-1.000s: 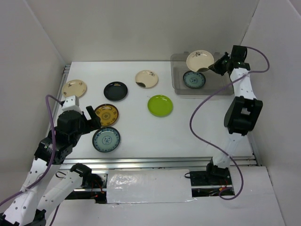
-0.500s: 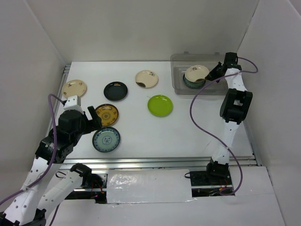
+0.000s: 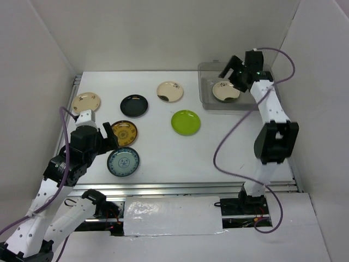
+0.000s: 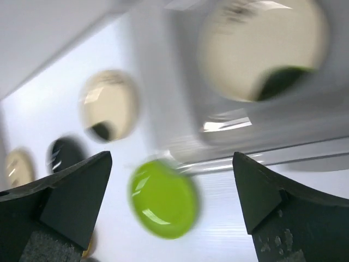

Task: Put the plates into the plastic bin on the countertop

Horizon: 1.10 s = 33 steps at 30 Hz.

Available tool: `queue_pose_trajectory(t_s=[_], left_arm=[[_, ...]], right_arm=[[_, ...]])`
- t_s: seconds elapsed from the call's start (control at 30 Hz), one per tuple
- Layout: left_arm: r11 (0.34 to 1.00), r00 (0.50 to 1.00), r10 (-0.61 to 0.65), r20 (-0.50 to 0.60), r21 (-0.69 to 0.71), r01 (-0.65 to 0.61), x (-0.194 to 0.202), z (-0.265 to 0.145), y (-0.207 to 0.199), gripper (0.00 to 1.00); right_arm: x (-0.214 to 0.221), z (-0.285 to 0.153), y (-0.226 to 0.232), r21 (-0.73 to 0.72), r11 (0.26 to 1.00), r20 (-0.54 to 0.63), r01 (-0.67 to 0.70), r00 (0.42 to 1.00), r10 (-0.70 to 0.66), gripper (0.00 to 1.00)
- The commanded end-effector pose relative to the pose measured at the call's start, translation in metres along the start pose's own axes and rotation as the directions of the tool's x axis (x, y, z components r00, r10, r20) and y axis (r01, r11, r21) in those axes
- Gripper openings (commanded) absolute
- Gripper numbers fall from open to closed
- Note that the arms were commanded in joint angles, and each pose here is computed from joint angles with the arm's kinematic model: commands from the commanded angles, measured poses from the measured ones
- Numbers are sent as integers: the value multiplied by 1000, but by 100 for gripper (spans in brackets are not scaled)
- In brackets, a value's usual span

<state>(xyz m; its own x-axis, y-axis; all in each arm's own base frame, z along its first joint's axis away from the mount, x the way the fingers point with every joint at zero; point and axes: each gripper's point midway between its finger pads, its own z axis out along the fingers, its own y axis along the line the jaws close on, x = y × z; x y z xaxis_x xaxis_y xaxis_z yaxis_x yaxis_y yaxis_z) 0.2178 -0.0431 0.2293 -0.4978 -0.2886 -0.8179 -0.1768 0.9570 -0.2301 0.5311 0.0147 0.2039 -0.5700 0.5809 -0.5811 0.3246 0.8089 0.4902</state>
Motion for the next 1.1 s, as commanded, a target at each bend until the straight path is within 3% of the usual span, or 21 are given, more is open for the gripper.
queue_pose_trajectory(t_s=[0.0, 0.03, 0.07, 0.13, 0.17, 0.23, 0.27, 0.37, 0.63, 0.73, 0.83, 1.0, 1.07], left_arm=[[998, 999, -22, 29, -58, 24, -11, 6, 4, 99], [997, 999, -23, 22, -73, 25, -10, 7, 6, 99], [995, 1000, -16, -3, -95, 16, -6, 10, 8, 99], [994, 1000, -7, -22, -109, 4, -4, 14, 8, 99], [995, 1000, -1, -27, -101, -2, -3, 15, 7, 99], [995, 1000, -6, -20, -100, 4, -4, 14, 7, 99], [996, 1000, -7, -20, -95, 5, -4, 14, 7, 99], [998, 1000, -12, 3, -57, 12, -6, 9, 3, 99], [999, 1000, -21, 24, -47, 22, -9, 5, 4, 99], [999, 1000, -19, 23, -46, 20, -8, 5, 4, 99], [999, 999, -20, 28, -45, 21, -9, 4, 4, 99], [999, 999, -22, 30, -38, 23, -9, 3, 3, 99], [999, 999, -21, 30, -37, 22, -9, 3, 3, 99]], right_arm=[[23, -89, 83, -144, 969, 148, 200, 973, -178, 100], [44, -91, 88, -166, 962, 127, 218, 972, -198, 100], [93, -92, 84, -184, 958, 60, 221, 975, -213, 100], [119, -90, 85, -224, 955, 77, 192, 981, -179, 100], [154, -84, 65, -224, 965, 14, 139, 990, -140, 99], [167, -77, 66, -294, 951, 27, 93, 996, -90, 97], [196, -69, 52, -310, 949, -42, 58, 996, -74, 94], [207, -52, 51, -361, 931, 0, 54, 998, -57, 92], [245, 4, 13, -256, 967, -181, -9, 983, -39, 88], [258, 25, 4, -196, 980, -251, -33, 968, -18, 82], [262, 40, -5, -135, 988, -305, -68, 952, 24, 63], [254, 49, -4, -86, 992, -311, -93, 949, 62, 44], [254, 54, -1, -77, 993, -325, -86, 944, 57, 23]])
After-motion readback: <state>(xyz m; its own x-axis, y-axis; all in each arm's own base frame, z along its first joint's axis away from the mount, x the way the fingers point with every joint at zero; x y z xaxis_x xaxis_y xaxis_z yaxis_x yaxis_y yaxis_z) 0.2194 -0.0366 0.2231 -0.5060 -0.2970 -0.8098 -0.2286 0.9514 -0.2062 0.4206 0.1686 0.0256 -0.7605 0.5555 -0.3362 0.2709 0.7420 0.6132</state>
